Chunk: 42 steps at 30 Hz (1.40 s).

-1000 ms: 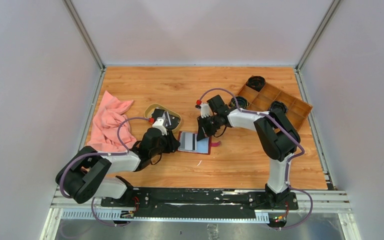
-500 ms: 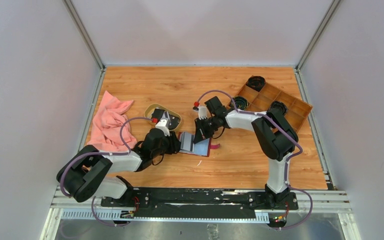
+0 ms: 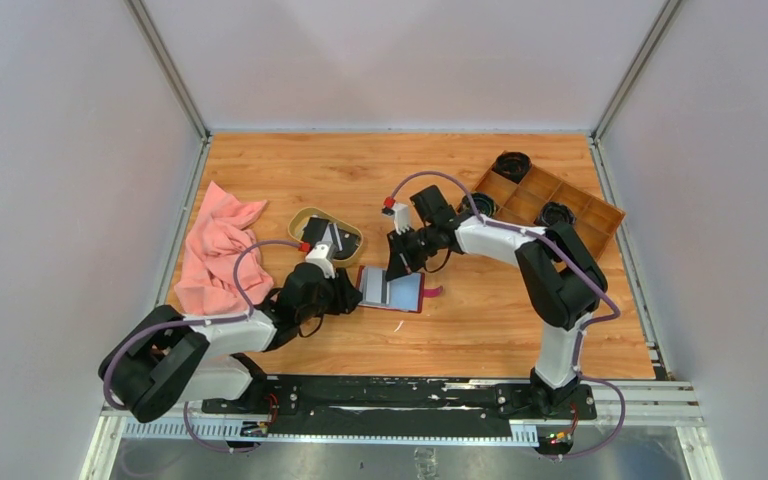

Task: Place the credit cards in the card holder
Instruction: Insert the credit card into the card holder.

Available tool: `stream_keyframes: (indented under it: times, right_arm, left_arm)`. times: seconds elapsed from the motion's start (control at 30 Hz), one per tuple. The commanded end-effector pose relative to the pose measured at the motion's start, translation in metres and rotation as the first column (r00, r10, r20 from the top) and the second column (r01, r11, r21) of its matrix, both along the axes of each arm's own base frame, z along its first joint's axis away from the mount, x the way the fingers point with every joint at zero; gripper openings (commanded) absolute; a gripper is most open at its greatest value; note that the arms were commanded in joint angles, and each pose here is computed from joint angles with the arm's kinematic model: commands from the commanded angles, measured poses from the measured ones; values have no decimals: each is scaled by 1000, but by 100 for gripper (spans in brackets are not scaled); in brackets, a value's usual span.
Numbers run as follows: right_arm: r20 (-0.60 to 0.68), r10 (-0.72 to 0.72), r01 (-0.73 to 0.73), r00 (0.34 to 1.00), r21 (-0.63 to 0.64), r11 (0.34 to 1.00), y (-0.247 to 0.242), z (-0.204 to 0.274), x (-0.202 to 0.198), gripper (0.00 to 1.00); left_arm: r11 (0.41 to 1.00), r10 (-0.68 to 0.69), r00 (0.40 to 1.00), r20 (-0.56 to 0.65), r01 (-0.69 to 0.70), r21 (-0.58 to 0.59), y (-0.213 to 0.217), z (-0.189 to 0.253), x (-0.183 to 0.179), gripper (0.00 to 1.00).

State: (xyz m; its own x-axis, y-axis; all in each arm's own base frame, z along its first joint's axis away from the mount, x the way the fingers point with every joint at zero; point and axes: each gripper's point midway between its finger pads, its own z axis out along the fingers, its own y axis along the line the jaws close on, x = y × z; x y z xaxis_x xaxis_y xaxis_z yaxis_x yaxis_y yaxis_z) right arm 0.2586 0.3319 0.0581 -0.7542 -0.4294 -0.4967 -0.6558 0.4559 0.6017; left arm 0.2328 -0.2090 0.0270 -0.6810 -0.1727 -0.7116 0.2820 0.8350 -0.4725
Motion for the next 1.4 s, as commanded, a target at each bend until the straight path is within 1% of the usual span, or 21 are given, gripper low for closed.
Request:
stream_keyframes:
  times: [0.0, 0.13, 0.33, 0.5, 0.67, 0.9, 1.13, 1.27, 1.37]
  right_arm:
    - [168, 128, -119, 977, -62, 991, -9, 15, 4, 0]
    - [109, 167, -154, 980, -115, 981, -13, -3, -1, 0]
    - [57, 100, -87, 993, -206, 975, -16, -25, 4, 0]
    - [30, 67, -58, 997, -241, 969, -16, -36, 4, 0]
    - [-8, 58, -58, 998, -230, 971, -8, -37, -2, 0]
    - [-77, 62, -75, 995, -171, 982, 7, -30, -10, 0]
    - [-109, 68, -80, 992, -111, 991, 18, -21, -11, 0]
    - [-78, 81, -88, 994, -102, 991, 16, -17, -6, 0]
    - [19, 155, -152, 988, -99, 983, 7, -7, 1, 3]
  left_arm:
    - [998, 39, 999, -5, -39, 46, 14, -4, -5, 49]
    - [996, 55, 998, -9, -54, 69, 20, -6, -6, 51]
    - [990, 80, 997, -25, -76, 117, 29, -16, -7, 54]
    - [985, 78, 995, -54, -69, 157, 30, -27, -8, 54]
    - [985, 59, 994, -92, -43, 170, 27, -35, -11, 53]
    - [986, 33, 990, -140, -9, 168, 21, -44, -16, 50]
    - [987, 33, 991, -132, -11, 161, 20, -41, -15, 50]
    - [994, 29, 997, -71, -21, 111, 17, -20, -10, 53]
    - [998, 9, 1000, -11, -8, 67, 14, 1, -9, 56]
